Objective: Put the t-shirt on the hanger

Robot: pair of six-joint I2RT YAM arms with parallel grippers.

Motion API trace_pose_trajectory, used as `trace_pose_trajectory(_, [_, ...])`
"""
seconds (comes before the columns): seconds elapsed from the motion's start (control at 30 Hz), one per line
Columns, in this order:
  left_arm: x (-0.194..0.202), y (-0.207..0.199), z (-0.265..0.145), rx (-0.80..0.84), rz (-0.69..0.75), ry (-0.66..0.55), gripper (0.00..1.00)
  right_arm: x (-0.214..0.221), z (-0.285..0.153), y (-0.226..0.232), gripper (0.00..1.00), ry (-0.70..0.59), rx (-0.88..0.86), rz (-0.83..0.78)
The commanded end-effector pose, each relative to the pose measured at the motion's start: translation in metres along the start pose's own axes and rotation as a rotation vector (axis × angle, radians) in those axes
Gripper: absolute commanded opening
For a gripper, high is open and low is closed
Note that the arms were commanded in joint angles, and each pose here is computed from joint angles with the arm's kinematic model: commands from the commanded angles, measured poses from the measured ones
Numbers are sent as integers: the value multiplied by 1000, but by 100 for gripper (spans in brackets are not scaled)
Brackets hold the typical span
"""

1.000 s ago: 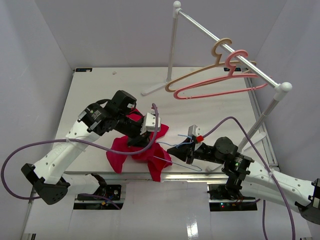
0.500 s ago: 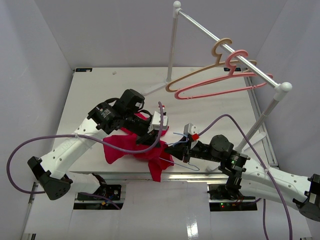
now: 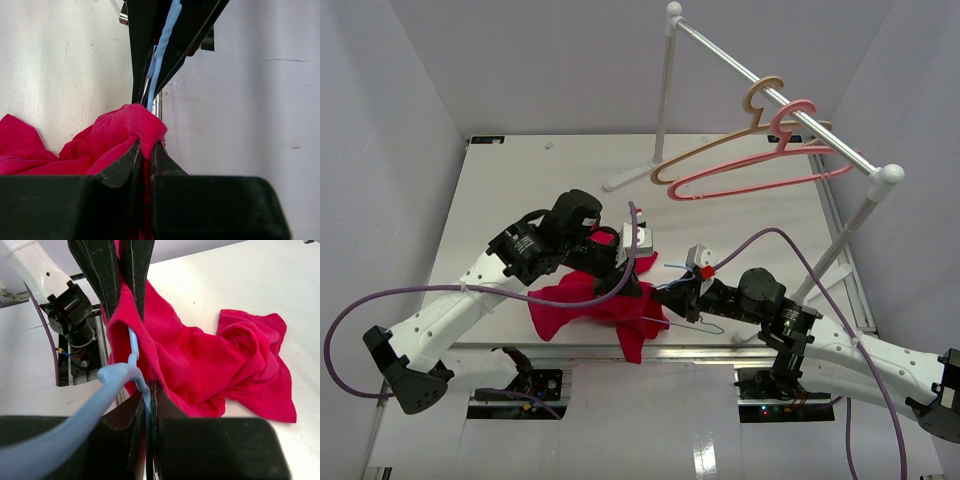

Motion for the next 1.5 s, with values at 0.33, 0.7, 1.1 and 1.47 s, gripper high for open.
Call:
trace_pose_trajectory(0.33, [21, 18, 11, -85, -89, 105, 0, -75, 1, 20, 8, -216, -68, -103])
trace_pose_trajectory(0.7, [9, 26, -15, -340, -87, 12, 0, -74, -9, 2, 32, -215, 97, -32])
trace_pose_trajectory(1.1, [25, 14, -57, -646, -186, -131, 0, -78, -48, -15, 62, -305, 332, 151])
trace_pose_trajectory(1.47, [21, 2, -80, -759, -243, -327, 0, -46, -11, -27, 49, -143, 389, 265])
Point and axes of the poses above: each gripper's point midway between its finger pads, its own z axis out along the fingers, its own y axis along the line the jaws close on, x = y × z, the point moved 5 cm from there along -z, back along the fingers, and after that the axes turned 9 degrees about z, right-handed, at the moved point
